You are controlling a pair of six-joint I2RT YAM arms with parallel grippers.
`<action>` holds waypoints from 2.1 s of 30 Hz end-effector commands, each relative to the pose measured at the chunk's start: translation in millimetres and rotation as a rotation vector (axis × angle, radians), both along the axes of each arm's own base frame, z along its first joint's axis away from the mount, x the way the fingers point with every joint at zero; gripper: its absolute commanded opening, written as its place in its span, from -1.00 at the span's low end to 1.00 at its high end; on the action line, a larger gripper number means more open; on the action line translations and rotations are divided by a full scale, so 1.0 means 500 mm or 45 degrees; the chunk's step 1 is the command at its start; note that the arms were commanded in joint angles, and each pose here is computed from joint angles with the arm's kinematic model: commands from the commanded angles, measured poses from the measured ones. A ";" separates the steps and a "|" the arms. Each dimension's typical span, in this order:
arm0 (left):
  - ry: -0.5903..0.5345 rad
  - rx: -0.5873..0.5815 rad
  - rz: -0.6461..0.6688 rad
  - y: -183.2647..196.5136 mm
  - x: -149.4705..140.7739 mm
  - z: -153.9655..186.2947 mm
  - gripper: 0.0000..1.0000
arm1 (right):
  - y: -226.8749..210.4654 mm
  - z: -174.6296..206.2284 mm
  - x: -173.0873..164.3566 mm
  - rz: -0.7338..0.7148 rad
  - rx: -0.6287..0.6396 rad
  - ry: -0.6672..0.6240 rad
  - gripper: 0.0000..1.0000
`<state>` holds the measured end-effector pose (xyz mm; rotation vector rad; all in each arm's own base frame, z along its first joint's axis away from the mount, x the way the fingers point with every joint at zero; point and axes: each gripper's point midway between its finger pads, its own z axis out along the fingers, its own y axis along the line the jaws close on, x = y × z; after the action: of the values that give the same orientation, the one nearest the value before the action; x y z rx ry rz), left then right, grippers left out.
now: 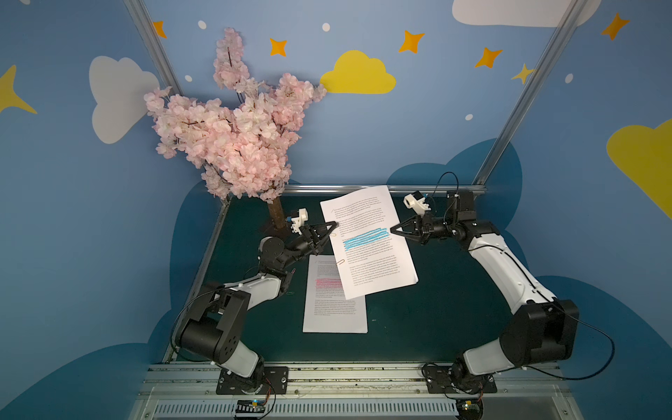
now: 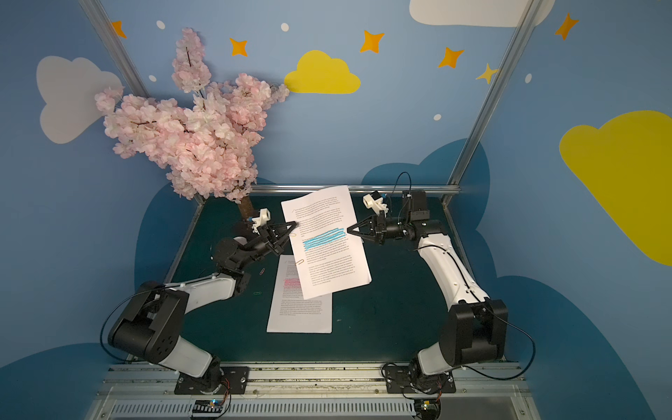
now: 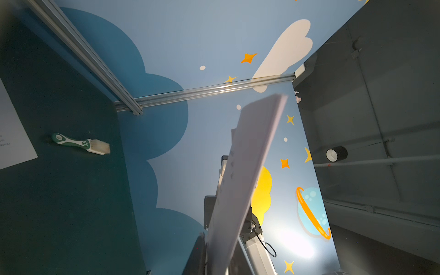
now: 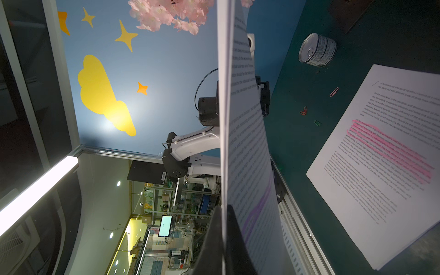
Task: Unclip the paperclips from the documents
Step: Remove the paper clip from the document.
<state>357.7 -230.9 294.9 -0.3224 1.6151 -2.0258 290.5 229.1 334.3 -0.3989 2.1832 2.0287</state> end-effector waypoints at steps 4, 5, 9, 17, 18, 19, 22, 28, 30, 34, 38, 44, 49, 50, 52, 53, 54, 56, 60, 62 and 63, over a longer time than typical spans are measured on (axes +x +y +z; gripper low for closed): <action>-0.072 0.014 -0.062 -0.012 -0.017 0.023 -0.70 | -0.005 0.038 -0.011 0.009 0.030 -0.075 -1.00; -0.074 0.019 -0.066 -0.014 -0.018 0.021 -0.70 | -0.006 0.039 -0.009 0.003 0.029 -0.075 -1.00; -0.072 0.032 -0.063 -0.011 -0.019 0.018 -0.71 | -0.014 0.039 -0.005 -0.010 0.030 -0.073 -1.00; -0.075 0.029 -0.028 0.004 -0.015 0.022 -0.79 | -0.017 0.037 -0.005 -0.017 0.028 -0.066 -1.00; -0.070 0.030 -0.029 0.005 -0.015 0.020 -0.80 | -0.017 0.037 -0.005 -0.018 0.028 -0.065 -1.00; -0.073 0.028 -0.026 0.006 -0.015 0.021 -0.85 | -0.017 0.037 -0.006 -0.016 0.029 -0.065 -1.00; -0.069 0.032 -0.027 0.007 -0.014 0.019 -0.95 | -0.017 0.035 -0.006 -0.015 0.027 -0.062 -1.00; -0.071 0.049 -0.032 0.008 -0.016 0.019 -0.95 | -0.021 0.034 -0.005 -0.023 0.025 -0.062 -1.00; -0.071 0.056 -0.030 0.010 -0.017 0.018 -0.95 | -0.023 0.035 -0.005 -0.027 0.025 -0.064 -1.00; -0.073 0.089 -0.030 0.013 -0.020 0.014 -0.95 | -0.030 0.035 -0.004 -0.038 0.024 -0.063 -1.00; -0.067 0.152 -0.026 0.013 -0.026 0.009 -0.95 | -0.039 0.037 -0.006 -0.051 0.025 -0.065 -1.00; -0.054 0.209 -0.023 0.017 -0.036 -0.001 -0.95 | -0.049 0.041 -0.006 -0.070 0.026 -0.073 -1.00; -0.047 0.230 -0.022 0.019 -0.040 -0.002 -0.95 | -0.056 0.050 -0.009 -0.091 0.023 -0.096 -1.00; -0.048 0.237 -0.019 0.019 -0.041 -0.001 -0.95 | -0.059 0.052 -0.010 -0.099 0.021 -0.102 -1.00; -0.045 0.249 -0.004 0.023 -0.042 -0.003 -0.95 | -0.062 0.053 -0.013 -0.107 0.019 -0.102 -1.00; -0.042 0.254 -0.001 0.025 -0.042 -0.005 -0.95 | -0.064 0.054 -0.014 -0.115 0.019 -0.106 -1.00; -0.041 0.257 0.002 0.026 -0.043 -0.006 -0.95 | -0.066 0.054 -0.014 -0.118 0.018 -0.107 -1.00; -0.036 0.259 0.006 0.028 -0.043 -0.008 -0.95 | -0.073 0.055 -0.011 -0.131 0.020 -0.110 -1.00; -0.018 0.258 0.023 0.036 -0.041 -0.016 -0.95 | -0.085 0.065 -0.004 -0.157 0.023 -0.126 -1.00; -0.011 0.257 0.029 0.038 -0.041 -0.019 -0.95 | -0.088 0.071 0.001 -0.166 0.026 -0.131 -1.00; -0.006 0.258 0.033 0.039 -0.040 -0.021 -0.95 | -0.088 0.075 0.003 -0.169 0.027 -0.140 -1.00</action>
<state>322.4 -231.7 302.9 -0.1371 1.7687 -1.9043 285.0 204.5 348.3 -0.3185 2.1609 2.0011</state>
